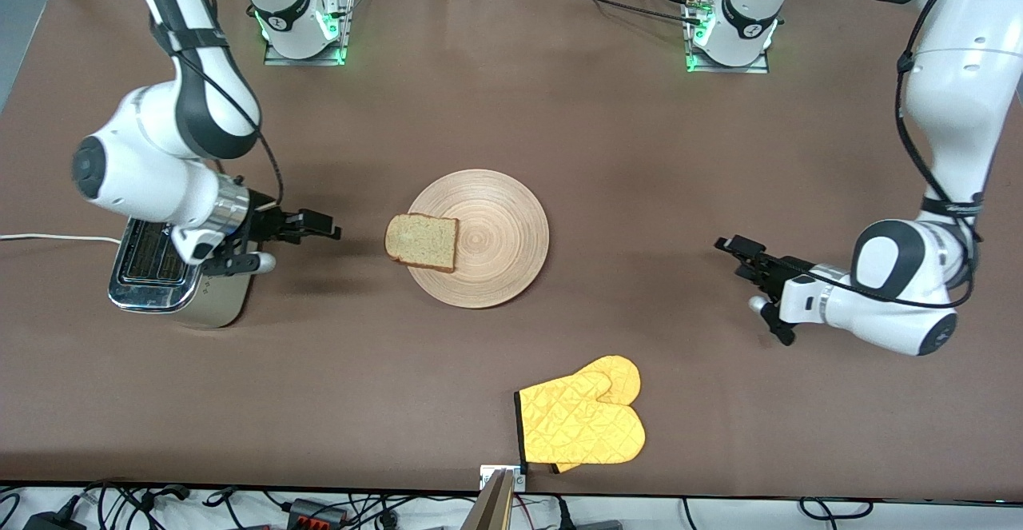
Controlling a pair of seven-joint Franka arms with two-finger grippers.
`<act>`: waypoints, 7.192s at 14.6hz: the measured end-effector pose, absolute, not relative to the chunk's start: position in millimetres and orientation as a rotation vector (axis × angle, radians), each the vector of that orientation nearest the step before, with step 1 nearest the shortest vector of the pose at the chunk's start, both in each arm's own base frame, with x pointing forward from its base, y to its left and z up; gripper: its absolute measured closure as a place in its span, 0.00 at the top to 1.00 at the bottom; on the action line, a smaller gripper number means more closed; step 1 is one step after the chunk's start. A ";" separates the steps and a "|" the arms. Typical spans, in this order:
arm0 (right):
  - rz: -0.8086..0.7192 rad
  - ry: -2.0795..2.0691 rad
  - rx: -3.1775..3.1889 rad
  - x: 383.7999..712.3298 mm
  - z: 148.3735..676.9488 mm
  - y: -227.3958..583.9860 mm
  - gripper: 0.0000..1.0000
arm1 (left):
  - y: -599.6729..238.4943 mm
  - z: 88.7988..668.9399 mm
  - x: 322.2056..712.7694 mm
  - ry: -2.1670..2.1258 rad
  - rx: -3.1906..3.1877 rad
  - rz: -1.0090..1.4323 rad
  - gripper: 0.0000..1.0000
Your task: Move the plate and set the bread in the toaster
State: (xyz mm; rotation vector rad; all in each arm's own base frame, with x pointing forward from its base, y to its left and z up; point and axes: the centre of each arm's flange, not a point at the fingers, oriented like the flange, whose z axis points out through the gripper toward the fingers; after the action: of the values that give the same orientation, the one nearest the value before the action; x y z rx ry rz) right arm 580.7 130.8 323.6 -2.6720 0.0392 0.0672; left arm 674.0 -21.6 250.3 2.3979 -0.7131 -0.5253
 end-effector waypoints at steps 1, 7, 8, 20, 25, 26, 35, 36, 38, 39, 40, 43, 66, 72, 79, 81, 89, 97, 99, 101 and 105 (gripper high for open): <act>0.057 0.053 -2.625 568.9 307.8 130.9 1.00 | -14.1 262.0 673.3 -0.724 2.444 -0.551 1.00; -0.044 0.002 -2.537 538.9 256.3 137.2 1.00 | -16.4 391.6 669.3 -0.806 2.781 -0.523 1.00; -0.059 0.025 -2.532 537.4 252.5 145.3 1.00 | -27.3 412.9 666.9 -0.856 2.842 -0.506 1.00; -0.144 0.228 -2.407 521.5 176.1 163.8 0.89 | -37.2 610.0 621.6 -0.427 3.175 -0.099 1.00; -0.144 0.246 -2.385 519.2 177.4 175.3 0.53 | -48.7 623.4 580.7 -0.292 3.195 -0.052 1.00; -0.144 0.248 -2.384 519.3 177.4 175.3 0.53 | -48.6 625.6 570.6 -0.263 3.202 -0.038 1.00; -0.170 0.247 -2.370 525.8 187.3 178.0 0.11 | -57.9 625.6 546.7 -0.079 3.219 -0.019 1.00; -0.186 0.248 -2.367 529.8 192.3 177.1 0.11 | -57.8 625.4 546.7 -0.079 3.219 -0.020 1.00; -0.227 0.257 -2.362 542.2 205.8 170.5 0.11 | -54.8 622.1 547.5 -0.069 3.220 -0.031 1.00; -0.246 0.252 -2.371 551.4 215.6 164.6 0.11 | -52.7 618.9 548.3 -0.061 3.220 -0.042 1.00; -0.256 0.237 -2.393 561.5 227.2 159.4 0.11 | -51.4 616.6 549.0 -0.055 3.220 -0.049 1.00; -0.230 0.177 -2.508 589.6 267.0 161.9 0.10 | -51.7 616.0 549.6 -0.039 3.220 -0.048 1.00; 0.531 -0.149 -3.468 666.6 474.0 0.4 0.10 | -43.7 613.0 557.9 0.015 3.219 -0.032 1.00; 0.456 -0.205 -3.499 689.2 438.1 6.6 0.10 | -46.4 613.4 557.7 0.011 3.219 -0.030 1.00; 0.401 -0.228 -3.505 700.0 418.0 13.8 0.10 | -47.9 613.9 557.6 0.009 3.219 -0.028 1.00; 0.380 -0.126 -3.494 699.5 417.3 19.8 0.10 | -47.8 613.9 557.6 0.009 3.219 -0.028 1.00; 0.455 -0.342 -3.337 696.4 410.3 8.5 0.43 | -47.1 614.0 557.7 0.013 3.219 -0.028 1.00; 0.240 -0.420 -3.103 685.8 485.7 -8.5 1.00 | -52.6 614.2 557.2 -0.002 3.219 -0.027 1.00; 0.146 -0.426 -3.054 680.4 516.2 1.1 1.00 | -52.6 614.3 557.2 -0.002 3.219 -0.026 1.00; 0.113 -0.460 -3.036 676.7 529.3 15.0 1.00 | -53.4 614.3 557.1 -0.005 3.219 -0.026 1.00; 0.125 -0.481 -3.032 676.2 530.0 24.2 1.00 | -54.0 614.3 557.1 -0.007 3.219 -0.026 1.00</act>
State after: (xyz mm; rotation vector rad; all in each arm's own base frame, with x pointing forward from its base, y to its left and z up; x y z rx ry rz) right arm 676.2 24.2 530.0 -3.0325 -0.4806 0.1245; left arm 557.1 -54.0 614.3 3.2185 -0.0066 -0.0260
